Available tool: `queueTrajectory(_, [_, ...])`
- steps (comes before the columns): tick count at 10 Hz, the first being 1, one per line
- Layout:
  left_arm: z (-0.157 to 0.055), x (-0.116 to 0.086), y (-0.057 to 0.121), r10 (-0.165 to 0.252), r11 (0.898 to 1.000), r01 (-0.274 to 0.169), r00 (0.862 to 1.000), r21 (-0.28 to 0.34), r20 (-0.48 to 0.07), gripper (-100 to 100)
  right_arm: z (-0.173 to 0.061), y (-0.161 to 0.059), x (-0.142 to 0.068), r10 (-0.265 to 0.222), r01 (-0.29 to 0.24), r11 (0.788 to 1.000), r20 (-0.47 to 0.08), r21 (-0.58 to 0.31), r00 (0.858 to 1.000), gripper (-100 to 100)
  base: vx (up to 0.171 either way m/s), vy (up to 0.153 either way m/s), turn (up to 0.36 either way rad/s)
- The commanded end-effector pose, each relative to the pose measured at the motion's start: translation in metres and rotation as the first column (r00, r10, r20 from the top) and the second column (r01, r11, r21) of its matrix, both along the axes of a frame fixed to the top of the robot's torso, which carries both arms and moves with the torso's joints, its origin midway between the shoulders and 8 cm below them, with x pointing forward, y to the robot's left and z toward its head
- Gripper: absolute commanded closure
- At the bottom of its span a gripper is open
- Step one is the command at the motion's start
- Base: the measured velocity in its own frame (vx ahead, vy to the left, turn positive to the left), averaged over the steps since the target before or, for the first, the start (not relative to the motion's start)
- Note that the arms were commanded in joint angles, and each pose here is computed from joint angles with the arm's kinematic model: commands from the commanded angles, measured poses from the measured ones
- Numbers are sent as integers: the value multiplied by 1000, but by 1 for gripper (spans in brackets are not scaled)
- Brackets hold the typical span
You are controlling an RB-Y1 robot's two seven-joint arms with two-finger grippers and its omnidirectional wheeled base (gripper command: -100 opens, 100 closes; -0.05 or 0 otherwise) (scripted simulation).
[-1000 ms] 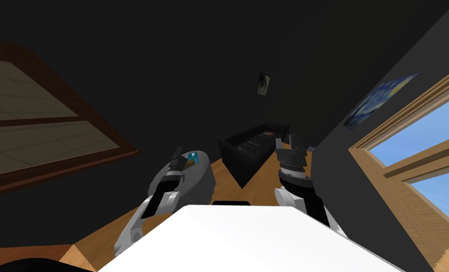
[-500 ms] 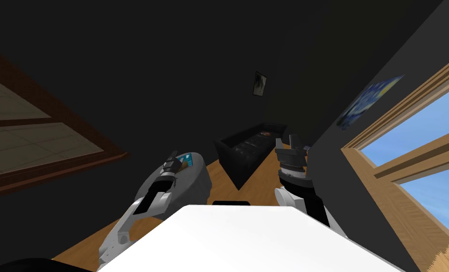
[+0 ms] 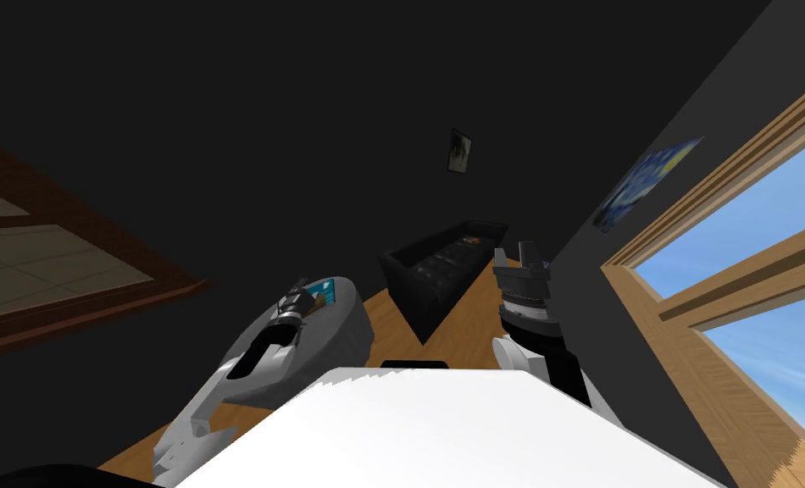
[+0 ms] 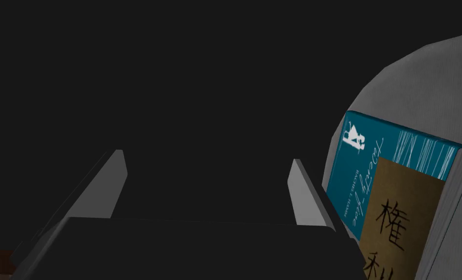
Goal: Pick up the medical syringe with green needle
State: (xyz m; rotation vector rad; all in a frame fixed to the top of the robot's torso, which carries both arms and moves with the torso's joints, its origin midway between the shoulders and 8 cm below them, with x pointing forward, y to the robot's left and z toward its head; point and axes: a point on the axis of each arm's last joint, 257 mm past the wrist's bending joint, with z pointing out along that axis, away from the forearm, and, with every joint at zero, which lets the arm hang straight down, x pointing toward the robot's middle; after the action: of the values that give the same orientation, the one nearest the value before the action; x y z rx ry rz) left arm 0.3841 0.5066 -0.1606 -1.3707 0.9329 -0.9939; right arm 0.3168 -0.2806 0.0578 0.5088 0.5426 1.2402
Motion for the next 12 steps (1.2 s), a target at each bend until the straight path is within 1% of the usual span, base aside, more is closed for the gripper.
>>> queueTrajectory(1, [-20, -10, 20, 41, 999, -43, 998, -30, -53, -100, 0, 0, 0, 0, 0, 1000, 0, 0, 1000, 0, 59, -60, -34])
queueTrajectory(2, [-29, -18, 47, 89, 994, -94, 993, -62, -83, -100, 0, 0, 0, 0, 0, 1000, 0, 0, 1000, 0, 55, -95, -59])
queueTrajectory(3, [-37, -21, 51, 100, 992, -108, 989, -69, -108, -100, 0, 0, 0, 0, 0, 1000, 0, 0, 1000, 0, 49, -84, -25])
queueTrajectory(4, [-45, -30, 77, 149, 981, -163, 980, -104, -134, -100, 0, 0, 0, 0, 0, 1000, 0, 0, 1000, 0, 64, -83, -66])
queueTrajectory(5, [-55, -35, 81, 163, 977, -183, 973, -112, -166, -100, 0, 0, 0, 0, 0, 1000, 0, 0, 1000, 0, 59, -68, -34])
queueTrajectory(6, [-55, -43, 104, 204, 962, -231, 963, -146, -179, -100, 0, 0, 0, 0, 0, 1000, 0, 0, 1000, 0, 59, -73, -67])
queueTrajectory(7, [-71, -51, 111, 224, 953, -260, 950, -154, -218, -100, 0, 0, 0, 0, 0, 1000, 0, 0, 1000, 0, 47, -48, -37])
queueTrajectory(8, [-72, -51, 111, 225, 953, -261, 949, -154, -220, -100, 0, 0, 0, 0, 0, 1000, 0, 0, 1000, 0, 24, -8, 8])
queueTrajectory(9, [-81, -65, 137, 276, 925, -328, 928, -194, -251, -100, 0, 0, 0, 0, 0, 1000, 0, 0, 1000, 0, 60, -28, -86])
queueTrajectory(10, [-88, -69, 139, 285, 918, -343, 919, -197, -273, -100, 0, 0, 0, 0, 0, 1000, 0, 0, 1000, 0, 52, -33, -37])
queueTrajectory(11, [-88, -69, 139, 285, 918, -343, 919, -197, -273, -100, 0, 0, 0, 0, 0, 1000, 0, 0, 1000, 0, 16, -18, 18])
queueTrajectory(12, [-95, -83, 161, 331, 882, -407, 894, -238, -301, -100, 0, 0, 0, 0, 0, 1000, 0, 0, 1000, 0, 36, -31, -76])
